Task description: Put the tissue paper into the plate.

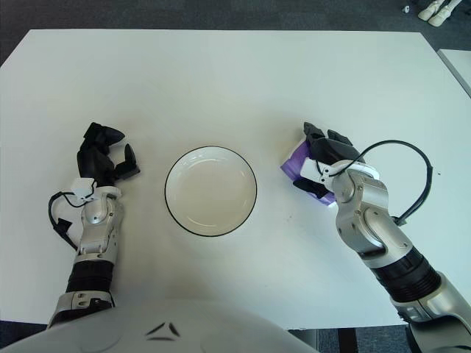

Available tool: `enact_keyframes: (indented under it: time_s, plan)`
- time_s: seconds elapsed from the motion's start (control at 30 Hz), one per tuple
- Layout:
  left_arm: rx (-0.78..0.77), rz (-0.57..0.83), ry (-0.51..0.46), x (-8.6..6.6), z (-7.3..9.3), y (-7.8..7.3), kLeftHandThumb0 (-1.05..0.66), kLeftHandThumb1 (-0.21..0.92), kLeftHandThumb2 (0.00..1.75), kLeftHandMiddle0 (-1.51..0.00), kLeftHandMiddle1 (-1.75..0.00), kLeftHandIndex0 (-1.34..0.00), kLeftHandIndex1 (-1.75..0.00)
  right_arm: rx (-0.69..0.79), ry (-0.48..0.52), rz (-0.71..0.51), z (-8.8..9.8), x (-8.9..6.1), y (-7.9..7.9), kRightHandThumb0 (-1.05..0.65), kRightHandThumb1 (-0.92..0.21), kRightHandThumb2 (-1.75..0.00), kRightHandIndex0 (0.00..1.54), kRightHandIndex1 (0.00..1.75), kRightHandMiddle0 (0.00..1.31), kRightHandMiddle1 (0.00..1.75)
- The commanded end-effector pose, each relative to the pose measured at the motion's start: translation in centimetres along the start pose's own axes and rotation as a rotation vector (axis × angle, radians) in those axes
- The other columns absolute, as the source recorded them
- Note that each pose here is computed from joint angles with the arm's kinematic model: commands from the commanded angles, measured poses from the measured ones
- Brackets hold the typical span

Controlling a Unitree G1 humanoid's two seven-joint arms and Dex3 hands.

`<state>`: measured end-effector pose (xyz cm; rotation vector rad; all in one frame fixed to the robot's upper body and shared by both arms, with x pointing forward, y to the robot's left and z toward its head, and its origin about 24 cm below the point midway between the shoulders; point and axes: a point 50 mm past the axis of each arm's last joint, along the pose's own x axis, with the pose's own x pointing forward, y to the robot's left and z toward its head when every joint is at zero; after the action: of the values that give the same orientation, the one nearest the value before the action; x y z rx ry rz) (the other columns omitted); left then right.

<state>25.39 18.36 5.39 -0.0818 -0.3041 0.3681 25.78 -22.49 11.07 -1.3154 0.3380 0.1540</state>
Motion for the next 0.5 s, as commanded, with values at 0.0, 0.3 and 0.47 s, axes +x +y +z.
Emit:
enact_keyframes:
  time_s: [0.0, 0.3, 0.47]
  plan:
    - [0.023, 0.027, 0.108, -1.39, -1.83, 1.10, -0.01, 0.10, 1.51, -0.65, -1.75, -0.75, -1.58, 0.012, 0.101, 0.167, -1.99, -0.01, 3.76, -0.78, -0.18, -0.99, 0.00, 0.00, 0.00, 0.00]
    - [0.010, 0.036, 0.110, -1.37, -1.82, 1.17, -0.01, 0.08, 1.53, -0.68, -1.75, -0.77, -1.54, 0.078, 0.109, 0.134, -2.23, 0.32, 3.84, -0.68, -0.14, -1.09, 0.00, 0.00, 0.00, 0.00]
    - [0.006, 0.039, 0.111, -1.39, -1.82, 1.23, -0.01, 0.08, 1.52, -0.67, -1.75, -0.78, -1.53, 0.153, 0.095, 0.105, -2.19, 0.35, 3.86, -0.44, -0.05, -1.22, 0.00, 0.58, 0.00, 0.55]
